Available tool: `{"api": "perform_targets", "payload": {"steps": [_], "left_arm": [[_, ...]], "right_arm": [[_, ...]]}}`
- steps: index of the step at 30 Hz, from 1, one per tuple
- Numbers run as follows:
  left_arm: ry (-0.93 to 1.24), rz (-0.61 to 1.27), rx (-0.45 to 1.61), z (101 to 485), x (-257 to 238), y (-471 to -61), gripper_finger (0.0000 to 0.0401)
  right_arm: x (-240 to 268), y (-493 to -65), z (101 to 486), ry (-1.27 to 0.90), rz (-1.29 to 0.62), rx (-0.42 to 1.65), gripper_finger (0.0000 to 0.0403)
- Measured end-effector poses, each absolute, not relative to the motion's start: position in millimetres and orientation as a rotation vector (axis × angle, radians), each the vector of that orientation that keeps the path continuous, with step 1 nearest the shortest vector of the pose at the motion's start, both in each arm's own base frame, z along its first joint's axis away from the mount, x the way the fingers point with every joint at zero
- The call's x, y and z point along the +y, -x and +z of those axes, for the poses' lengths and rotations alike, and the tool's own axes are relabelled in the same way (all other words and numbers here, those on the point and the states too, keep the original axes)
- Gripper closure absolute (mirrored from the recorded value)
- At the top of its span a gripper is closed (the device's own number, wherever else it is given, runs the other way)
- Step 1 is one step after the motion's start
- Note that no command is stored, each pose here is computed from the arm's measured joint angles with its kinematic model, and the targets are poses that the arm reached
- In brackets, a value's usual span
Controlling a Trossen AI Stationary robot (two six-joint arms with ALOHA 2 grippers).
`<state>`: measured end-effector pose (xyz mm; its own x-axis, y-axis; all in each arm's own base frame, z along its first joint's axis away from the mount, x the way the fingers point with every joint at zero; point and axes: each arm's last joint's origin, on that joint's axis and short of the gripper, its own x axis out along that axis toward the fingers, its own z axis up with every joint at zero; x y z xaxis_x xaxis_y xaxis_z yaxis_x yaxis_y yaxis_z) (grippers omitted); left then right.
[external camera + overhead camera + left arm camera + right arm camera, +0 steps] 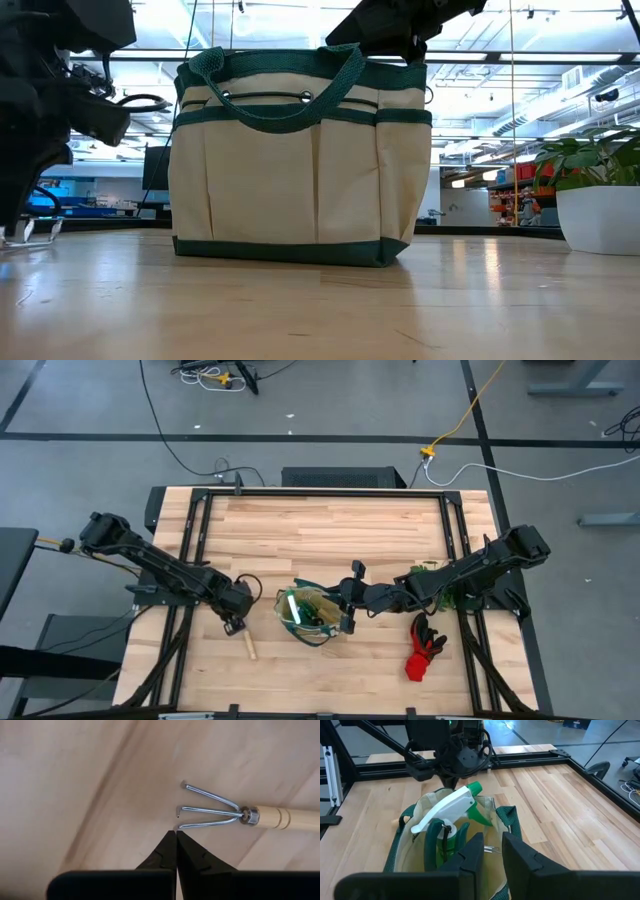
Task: Pick & Place Garden tools in Gardening bag
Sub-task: Put the brown hand rake into the gardening bag
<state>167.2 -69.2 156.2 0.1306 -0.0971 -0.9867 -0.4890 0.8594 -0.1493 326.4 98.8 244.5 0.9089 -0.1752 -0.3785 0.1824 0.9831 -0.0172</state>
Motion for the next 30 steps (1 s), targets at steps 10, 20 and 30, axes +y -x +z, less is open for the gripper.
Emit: {"api": "perform_targets", "payload": {"steps": [10,20,30], "left_arm": [[0.302,0.477,1.438,201,-64,-170,0.04],[0.137,0.583,1.356,250,-61,-174,0.0401],[-0.003,0.632,1.23,302,-56,-176,0.0401]], "right_arm": [[99,-326,245,-0.02,-0.184,0.387,0.0332],[99,-326,245,-0.021,-0.185,0.387,0.0332],[97,-327,245,-0.072,-0.2,0.382,0.0332]]}}
